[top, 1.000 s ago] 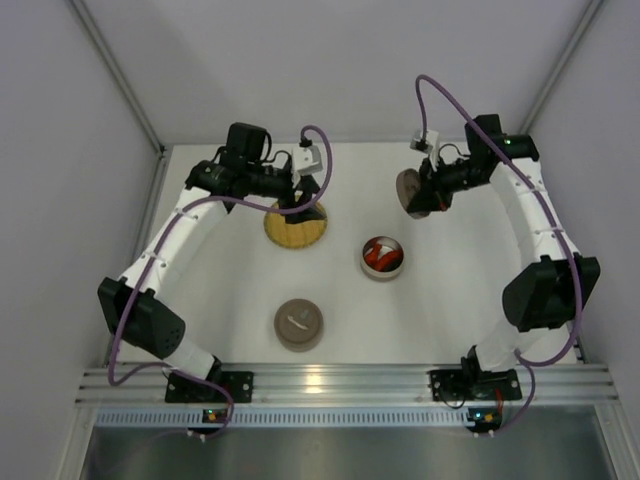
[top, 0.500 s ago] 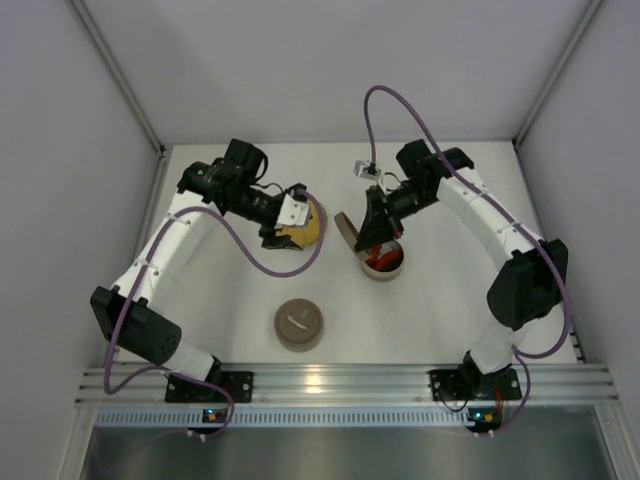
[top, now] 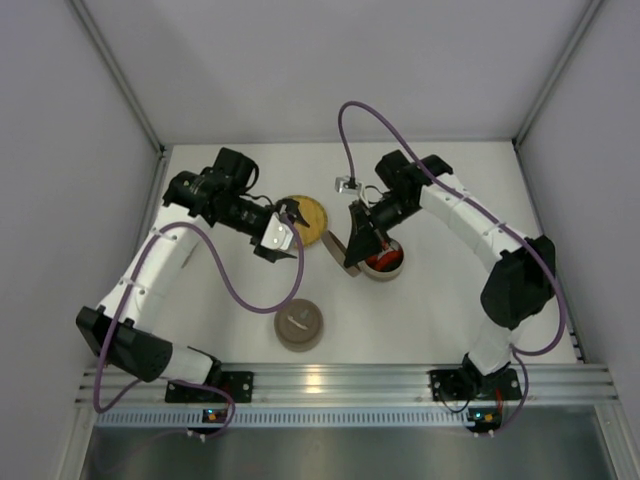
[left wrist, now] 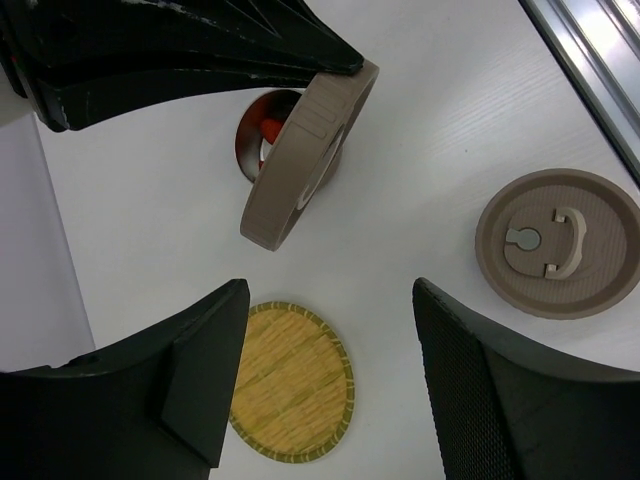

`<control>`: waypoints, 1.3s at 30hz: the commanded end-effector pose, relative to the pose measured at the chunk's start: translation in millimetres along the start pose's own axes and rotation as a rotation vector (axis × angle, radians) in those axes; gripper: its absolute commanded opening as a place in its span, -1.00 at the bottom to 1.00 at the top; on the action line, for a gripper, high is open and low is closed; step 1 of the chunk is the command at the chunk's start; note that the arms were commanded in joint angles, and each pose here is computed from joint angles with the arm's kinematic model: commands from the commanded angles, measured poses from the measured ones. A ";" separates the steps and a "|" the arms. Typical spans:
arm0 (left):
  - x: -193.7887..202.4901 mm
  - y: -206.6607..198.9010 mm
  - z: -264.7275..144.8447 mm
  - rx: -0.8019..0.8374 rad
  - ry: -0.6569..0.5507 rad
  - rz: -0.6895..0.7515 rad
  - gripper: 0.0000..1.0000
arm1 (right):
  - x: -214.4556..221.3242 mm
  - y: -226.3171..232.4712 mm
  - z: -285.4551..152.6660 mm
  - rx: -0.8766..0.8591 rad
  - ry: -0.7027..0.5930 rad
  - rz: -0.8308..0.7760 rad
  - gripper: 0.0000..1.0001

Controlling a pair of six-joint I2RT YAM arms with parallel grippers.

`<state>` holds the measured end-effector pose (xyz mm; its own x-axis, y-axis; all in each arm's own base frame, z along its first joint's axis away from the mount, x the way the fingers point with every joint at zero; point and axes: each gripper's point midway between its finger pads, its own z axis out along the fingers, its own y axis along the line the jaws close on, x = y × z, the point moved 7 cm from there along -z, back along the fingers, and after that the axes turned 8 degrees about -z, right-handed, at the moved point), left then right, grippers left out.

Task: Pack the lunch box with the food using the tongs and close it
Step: Pick up the box lid from the center of the board.

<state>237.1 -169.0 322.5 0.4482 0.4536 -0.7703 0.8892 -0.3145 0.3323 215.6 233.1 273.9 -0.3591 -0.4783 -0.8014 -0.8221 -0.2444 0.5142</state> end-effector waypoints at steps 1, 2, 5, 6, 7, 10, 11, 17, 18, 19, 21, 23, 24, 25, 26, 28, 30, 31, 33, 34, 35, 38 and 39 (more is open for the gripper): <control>-14.0 0.8 0.3 -0.026 -0.076 0.030 0.41 | 7.1 24.7 5.5 -0.080 0.028 0.164 -1.00; -13.7 3.2 -0.1 -0.035 -0.066 0.043 0.40 | 8.2 24.4 7.0 -0.082 0.034 0.166 -1.00; -12.2 3.9 3.7 -0.026 -0.039 0.081 0.37 | 9.7 23.6 9.3 -0.088 0.041 0.174 -1.00; -11.1 3.1 4.4 -0.023 -0.015 0.095 0.36 | 9.5 23.7 10.1 -0.090 0.043 0.175 -1.00; -12.0 2.2 5.3 -0.019 -0.005 0.117 0.35 | 9.3 23.1 10.6 -0.090 0.045 0.176 -1.00; -12.3 -1.0 14.0 0.007 0.044 0.183 0.32 | 10.5 20.3 13.0 -0.096 0.051 0.191 -1.00; -15.3 -2.4 17.2 0.013 0.048 0.206 0.31 | 11.7 18.4 13.9 -0.099 0.052 0.201 -1.00; -19.2 -2.0 37.5 0.021 0.108 0.267 0.29 | 11.3 17.9 18.1 -0.109 0.062 0.206 -1.00; -20.6 -2.6 40.3 0.014 0.123 0.283 0.29 | 11.1 18.6 19.6 -0.111 0.069 0.205 -1.00; -22.8 -5.1 50.8 0.019 0.124 0.305 0.29 | 11.1 18.8 20.4 -0.112 0.071 0.203 -1.00; -19.4 -10.4 58.4 0.024 0.168 0.331 0.28 | 12.1 18.8 21.3 -0.113 0.078 0.208 -1.00; -22.5 -14.2 67.2 0.030 0.192 0.381 0.25 | 12.8 18.7 22.8 -0.117 0.082 0.210 -1.00; -23.4 -15.3 69.7 0.029 0.191 0.393 0.21 | 12.5 18.9 23.2 -0.118 0.083 0.209 -1.00; -23.9 -18.9 73.7 0.036 0.190 0.400 0.18 | 12.7 18.5 23.3 -0.118 0.083 0.210 -1.00; -24.6 -18.9 76.1 0.033 0.191 0.407 0.15 | 12.9 18.4 23.9 -0.120 0.084 0.213 -1.00; -24.8 -21.4 79.8 0.040 0.208 0.416 0.05 | 12.5 18.7 24.0 -0.122 0.081 0.213 -1.00; -23.3 -23.3 82.0 0.045 0.227 0.399 -0.06 | 12.3 18.6 24.5 -0.123 0.082 0.214 -1.00; -23.9 -24.7 84.3 0.051 0.231 0.397 -0.09 | 11.8 18.7 24.4 -0.124 0.080 0.213 -1.00; -21.2 -25.3 85.9 0.054 0.252 0.378 -0.14 | 11.6 19.4 24.7 -0.125 0.081 0.211 -1.00; -20.9 -25.7 87.6 0.055 0.257 0.376 -0.18 | 11.6 19.4 24.7 -0.125 0.081 0.211 -1.00; -19.6 -25.6 88.4 0.056 0.261 0.370 -0.20 | 11.8 20.0 25.0 -0.126 0.082 0.210 -1.00; -16.5 -26.3 91.0 0.059 0.275 0.350 -0.28 | 11.8 21.0 26.0 -0.127 0.087 0.209 -1.00; -16.8 -26.2 91.8 0.056 0.276 0.345 -0.30 | 11.8 21.3 26.4 -0.128 0.088 0.210 -1.00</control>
<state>200.0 -244.2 282.9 0.7510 0.4981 -0.4335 0.6596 -0.5371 0.5258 208.8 249.7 253.0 -0.3834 -0.5562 -0.7373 -0.7744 -0.2414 0.5848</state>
